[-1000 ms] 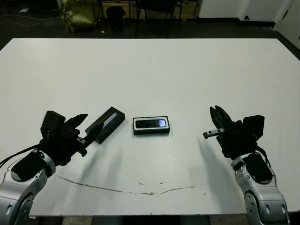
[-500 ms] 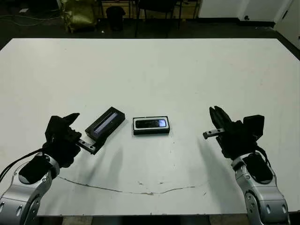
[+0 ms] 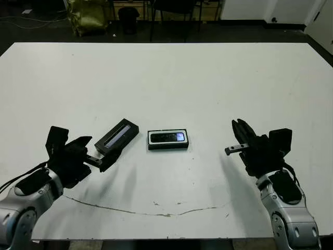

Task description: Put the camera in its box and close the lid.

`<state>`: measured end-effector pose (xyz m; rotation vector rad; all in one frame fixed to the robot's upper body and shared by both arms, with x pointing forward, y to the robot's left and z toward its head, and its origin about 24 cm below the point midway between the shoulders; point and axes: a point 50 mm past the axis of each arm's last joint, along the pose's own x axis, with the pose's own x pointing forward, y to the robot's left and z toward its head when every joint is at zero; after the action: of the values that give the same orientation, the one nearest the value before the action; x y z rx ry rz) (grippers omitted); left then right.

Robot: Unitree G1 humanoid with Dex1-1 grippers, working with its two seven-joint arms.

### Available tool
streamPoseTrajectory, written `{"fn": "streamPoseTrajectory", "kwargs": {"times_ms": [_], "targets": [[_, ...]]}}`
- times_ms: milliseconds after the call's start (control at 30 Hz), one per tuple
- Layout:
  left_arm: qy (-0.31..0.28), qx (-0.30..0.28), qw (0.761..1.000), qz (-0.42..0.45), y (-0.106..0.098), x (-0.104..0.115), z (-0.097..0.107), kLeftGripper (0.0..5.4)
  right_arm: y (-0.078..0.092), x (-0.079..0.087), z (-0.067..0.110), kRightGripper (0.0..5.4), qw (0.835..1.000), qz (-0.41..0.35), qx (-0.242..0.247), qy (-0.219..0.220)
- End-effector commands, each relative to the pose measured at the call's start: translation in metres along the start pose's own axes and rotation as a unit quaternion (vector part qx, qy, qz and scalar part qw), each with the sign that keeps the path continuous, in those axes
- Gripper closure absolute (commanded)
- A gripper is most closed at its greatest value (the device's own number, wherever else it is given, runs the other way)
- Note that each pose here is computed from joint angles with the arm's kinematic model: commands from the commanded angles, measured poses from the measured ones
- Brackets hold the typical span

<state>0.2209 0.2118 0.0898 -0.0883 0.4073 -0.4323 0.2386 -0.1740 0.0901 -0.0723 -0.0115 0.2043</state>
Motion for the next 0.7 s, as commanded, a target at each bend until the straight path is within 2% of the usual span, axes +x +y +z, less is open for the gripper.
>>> {"fn": "streamPoseTrajectory", "kwargs": {"times_ms": [33, 200, 467, 600, 700], "targets": [[0.018, 0.029, 0.999, 0.007, 0.0045, -0.0018, 0.0013, 0.01, -0.0019, -0.0027, -0.0063, 5.4, 1.0, -0.004, -0.008, 0.02], [0.014, 0.065, 0.997, 0.03, 0.0062, 0.0007, 0.0025, 0.01, -0.0014, -0.0026, -0.007, 5.4, 1.0, -0.002, -0.007, 0.018], [-0.024, 0.172, 0.981, 0.081, 0.0037, 0.0052, -0.0007, 0.01, -0.0005, -0.0033, -0.0113, 5.4, 1.0, 0.006, 0.001, 0.02], [-0.026, 0.181, 0.98, 0.078, 0.0037, 0.0065, -0.0037, 0.01, 0.0, -0.0036, -0.013, 5.4, 1.0, 0.011, 0.008, 0.016], [-0.021, 0.151, 0.986, 0.07, 0.0037, 0.0068, -0.0064, 0.01, 0.0001, -0.0035, -0.0137, 5.4, 1.0, 0.011, 0.006, 0.015]]}}
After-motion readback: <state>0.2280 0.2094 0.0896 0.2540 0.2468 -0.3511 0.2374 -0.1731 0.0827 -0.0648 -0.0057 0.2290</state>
